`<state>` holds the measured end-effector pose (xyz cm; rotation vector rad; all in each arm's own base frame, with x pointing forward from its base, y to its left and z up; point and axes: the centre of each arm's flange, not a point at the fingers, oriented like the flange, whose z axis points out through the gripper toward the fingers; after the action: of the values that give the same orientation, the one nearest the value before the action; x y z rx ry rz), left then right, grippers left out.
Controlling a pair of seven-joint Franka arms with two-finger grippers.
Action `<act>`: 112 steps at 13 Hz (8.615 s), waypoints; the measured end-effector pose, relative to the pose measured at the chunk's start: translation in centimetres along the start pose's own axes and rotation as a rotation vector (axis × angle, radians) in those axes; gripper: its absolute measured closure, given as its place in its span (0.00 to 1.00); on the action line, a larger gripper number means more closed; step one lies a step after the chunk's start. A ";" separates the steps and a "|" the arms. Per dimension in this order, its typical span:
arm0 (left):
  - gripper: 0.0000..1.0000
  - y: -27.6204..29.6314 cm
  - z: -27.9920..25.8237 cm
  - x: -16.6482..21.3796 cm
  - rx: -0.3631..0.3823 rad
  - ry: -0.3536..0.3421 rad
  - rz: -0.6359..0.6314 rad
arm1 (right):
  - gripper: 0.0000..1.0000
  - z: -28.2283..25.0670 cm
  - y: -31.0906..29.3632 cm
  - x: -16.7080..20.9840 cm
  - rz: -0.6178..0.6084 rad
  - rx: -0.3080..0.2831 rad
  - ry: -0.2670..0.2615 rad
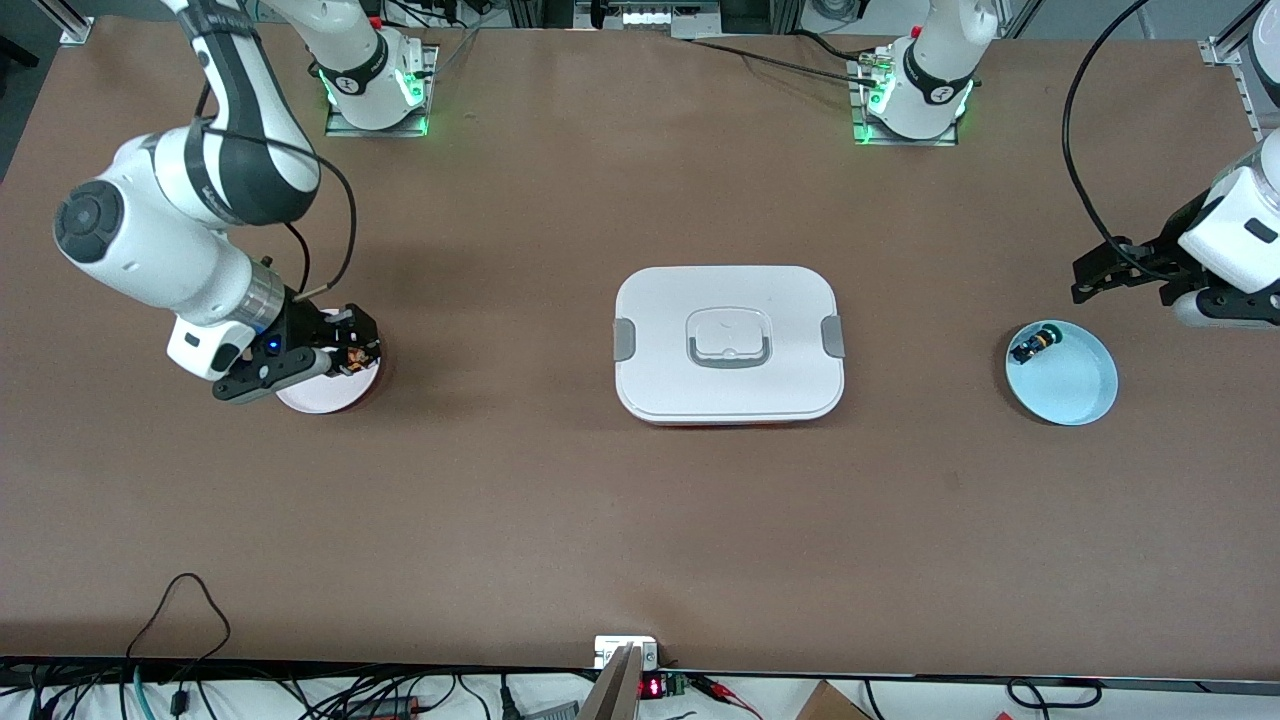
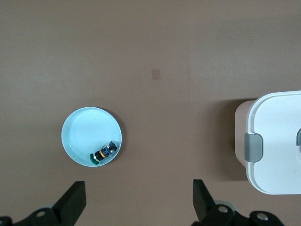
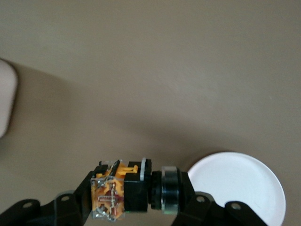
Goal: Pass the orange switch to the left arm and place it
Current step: 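Lift the orange switch with the right gripper toward the white box, then carry the switch above the box while the left gripper reaches toward it, then close the left gripper on the switch and open the right gripper, then carry the switch to the blue bowl while the right gripper withdraws, then lower the switch into the blue bowl and open the left gripper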
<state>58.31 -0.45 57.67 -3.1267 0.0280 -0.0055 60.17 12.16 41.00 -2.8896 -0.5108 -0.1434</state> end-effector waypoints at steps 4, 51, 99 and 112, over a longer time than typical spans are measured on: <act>0.00 0.0 0.0 0.0 0.000 -0.001 0.000 | 0.28 -5.3 -5.1 1.6 -0.181 0.034 0.110; 0.08 28.3 10.3 -3.0 -1.397 -0.365 -0.133 | 0.28 4.0 -31.0 3.6 -0.744 0.991 0.940; 0.58 -4.9 20.5 4.6 0.068 -0.340 1.149 | 0.00 -6.0 -7.5 -1.7 -0.327 0.689 -0.016; 0.58 -16.7 38.2 0.9 0.040 -0.231 1.445 | 0.00 -8.7 -0.8 -4.0 0.364 -0.269 -0.348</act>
<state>59.69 16.80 19.71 -2.2813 2.0570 0.3369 55.67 9.71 49.14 -3.2258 -0.0041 0.3799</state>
